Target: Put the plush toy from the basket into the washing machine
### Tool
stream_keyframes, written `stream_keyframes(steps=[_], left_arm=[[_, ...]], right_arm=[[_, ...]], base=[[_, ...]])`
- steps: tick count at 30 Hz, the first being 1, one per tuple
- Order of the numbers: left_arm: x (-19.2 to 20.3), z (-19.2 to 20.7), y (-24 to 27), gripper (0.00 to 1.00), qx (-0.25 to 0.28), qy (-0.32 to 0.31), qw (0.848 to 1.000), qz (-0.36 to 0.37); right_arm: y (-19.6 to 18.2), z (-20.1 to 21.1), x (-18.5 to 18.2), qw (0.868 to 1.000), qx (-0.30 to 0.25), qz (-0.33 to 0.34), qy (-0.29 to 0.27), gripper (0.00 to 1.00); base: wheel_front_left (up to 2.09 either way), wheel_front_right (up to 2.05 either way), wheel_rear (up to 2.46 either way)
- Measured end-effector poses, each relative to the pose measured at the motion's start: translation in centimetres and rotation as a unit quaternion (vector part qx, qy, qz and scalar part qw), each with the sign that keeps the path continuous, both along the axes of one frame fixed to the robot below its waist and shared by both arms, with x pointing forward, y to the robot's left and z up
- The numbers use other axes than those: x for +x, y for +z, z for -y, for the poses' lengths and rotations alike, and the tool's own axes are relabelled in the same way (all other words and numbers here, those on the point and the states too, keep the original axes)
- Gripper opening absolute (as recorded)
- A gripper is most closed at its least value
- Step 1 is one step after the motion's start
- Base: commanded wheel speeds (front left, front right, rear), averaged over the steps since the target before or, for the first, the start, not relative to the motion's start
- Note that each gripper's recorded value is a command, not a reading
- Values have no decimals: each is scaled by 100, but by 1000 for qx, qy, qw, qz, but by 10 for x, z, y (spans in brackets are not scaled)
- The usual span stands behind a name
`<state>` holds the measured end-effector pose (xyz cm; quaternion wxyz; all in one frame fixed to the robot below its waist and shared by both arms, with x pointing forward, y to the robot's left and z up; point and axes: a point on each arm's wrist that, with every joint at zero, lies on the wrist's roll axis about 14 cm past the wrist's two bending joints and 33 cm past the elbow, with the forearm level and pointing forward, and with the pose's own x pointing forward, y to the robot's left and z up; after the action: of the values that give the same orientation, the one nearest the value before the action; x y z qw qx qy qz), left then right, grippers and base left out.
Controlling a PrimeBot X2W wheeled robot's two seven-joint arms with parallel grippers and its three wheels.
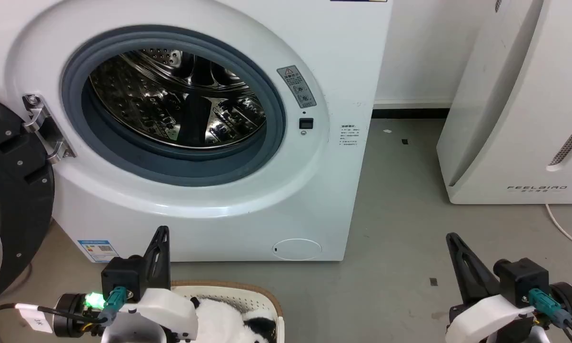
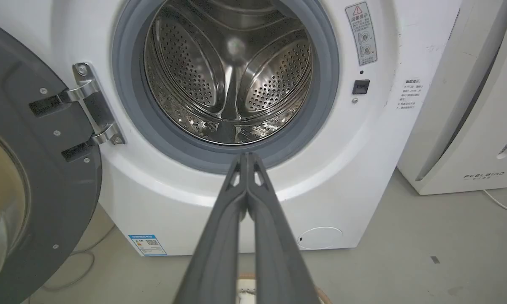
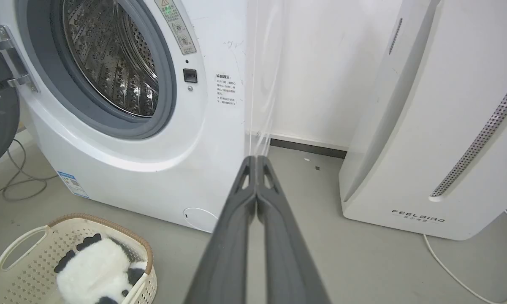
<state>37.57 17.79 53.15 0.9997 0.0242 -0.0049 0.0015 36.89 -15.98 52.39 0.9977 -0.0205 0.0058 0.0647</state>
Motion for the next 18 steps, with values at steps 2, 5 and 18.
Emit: stream_keyframes(steps=[2,5,18], left_arm=[[0,0,0,0,0,0,1000,0],[0,0,0,0,0,0,1000,0],[0,0,0,0,0,0,1000,0]], right_arm=[[0,0,0,1000,0,0,0,0],[0,0,0,1000,0,0,0,0],[0,0,0,1000,0,0,0,0]], base=[[0,0,0],[0,0,0],[0,0,0]])
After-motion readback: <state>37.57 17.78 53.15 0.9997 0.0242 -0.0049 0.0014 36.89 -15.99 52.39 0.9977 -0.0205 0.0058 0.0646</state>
